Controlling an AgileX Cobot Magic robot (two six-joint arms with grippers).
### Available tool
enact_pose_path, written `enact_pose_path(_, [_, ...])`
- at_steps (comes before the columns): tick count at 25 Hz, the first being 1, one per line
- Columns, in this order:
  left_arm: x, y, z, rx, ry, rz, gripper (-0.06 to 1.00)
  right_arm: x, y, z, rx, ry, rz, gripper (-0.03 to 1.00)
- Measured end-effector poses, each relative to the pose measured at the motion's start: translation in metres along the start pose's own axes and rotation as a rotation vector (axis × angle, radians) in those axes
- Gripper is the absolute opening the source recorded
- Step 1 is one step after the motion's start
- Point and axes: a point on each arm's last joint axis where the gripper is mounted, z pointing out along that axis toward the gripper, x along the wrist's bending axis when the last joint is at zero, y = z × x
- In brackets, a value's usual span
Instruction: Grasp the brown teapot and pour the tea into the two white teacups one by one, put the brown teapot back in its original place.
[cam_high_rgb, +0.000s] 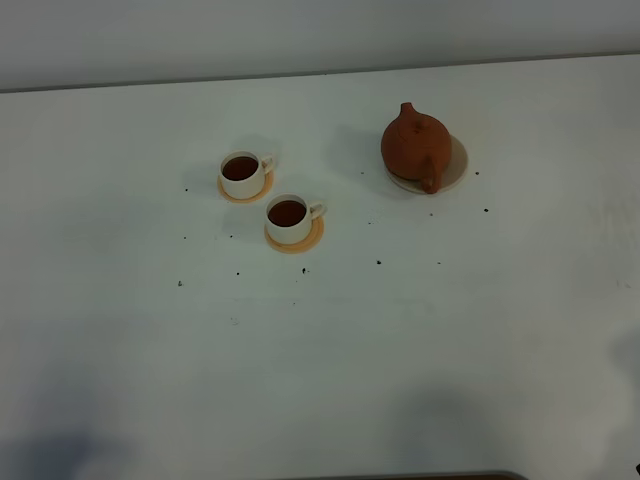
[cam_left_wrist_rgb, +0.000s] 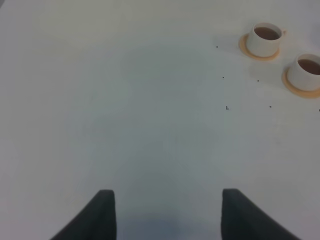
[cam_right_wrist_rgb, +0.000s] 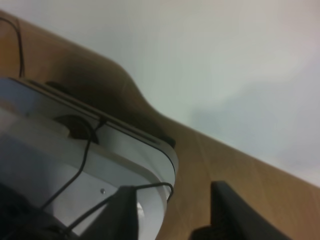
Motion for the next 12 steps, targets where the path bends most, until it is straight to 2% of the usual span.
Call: enact_pose_path(12, [0.000,0.000,0.000,0.000,0.000,0.000,0.47,-0.001,-0.017,-0.020,-0.130,-0.084,-0.037,0.33])
